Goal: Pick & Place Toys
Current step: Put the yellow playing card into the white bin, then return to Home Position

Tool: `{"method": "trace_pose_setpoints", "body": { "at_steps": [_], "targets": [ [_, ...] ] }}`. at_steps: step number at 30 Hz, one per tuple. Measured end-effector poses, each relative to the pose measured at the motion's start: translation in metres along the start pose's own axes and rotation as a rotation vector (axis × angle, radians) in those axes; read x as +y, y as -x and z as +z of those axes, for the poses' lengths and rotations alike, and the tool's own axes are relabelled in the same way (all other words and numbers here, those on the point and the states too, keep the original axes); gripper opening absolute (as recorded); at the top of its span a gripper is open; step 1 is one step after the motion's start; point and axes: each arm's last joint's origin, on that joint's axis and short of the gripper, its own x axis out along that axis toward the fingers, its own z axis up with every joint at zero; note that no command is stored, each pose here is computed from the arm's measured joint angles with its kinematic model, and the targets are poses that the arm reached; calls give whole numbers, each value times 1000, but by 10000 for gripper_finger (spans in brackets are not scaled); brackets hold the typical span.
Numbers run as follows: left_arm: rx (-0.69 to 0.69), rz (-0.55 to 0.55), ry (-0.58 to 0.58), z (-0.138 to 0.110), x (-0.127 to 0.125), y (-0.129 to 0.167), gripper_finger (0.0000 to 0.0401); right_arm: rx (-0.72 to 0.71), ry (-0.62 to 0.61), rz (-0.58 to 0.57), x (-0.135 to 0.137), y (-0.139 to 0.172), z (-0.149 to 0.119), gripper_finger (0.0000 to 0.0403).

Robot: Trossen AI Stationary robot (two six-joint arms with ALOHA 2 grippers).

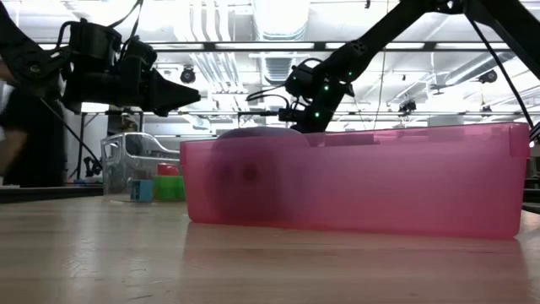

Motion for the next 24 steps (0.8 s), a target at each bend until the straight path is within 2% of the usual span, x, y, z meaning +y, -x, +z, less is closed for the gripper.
{"method": "trace_pose_setpoints", "body": {
  "at_steps": [2,7,11,14,18,21,24],
  "targets": [
    [0,0,0,0,0,0,142,-25,-2,-9,-1,6,3,367],
    [-2,0,-1,0,0,0,142,-44,0,-15,-2,14,6,297],
    [-14,2,-6,2,0,0,142,-82,4,8,-1,21,9,272],
    [-26,3,-7,3,0,0,142,-217,15,92,3,31,16,264],
    [-34,4,-7,4,0,0,142,-494,24,164,15,46,22,253],
    [-58,6,-2,9,0,2,142,-698,51,155,28,56,14,245],
    [-75,7,5,14,-2,7,142,-848,76,135,41,63,-6,238]
  ]
}}
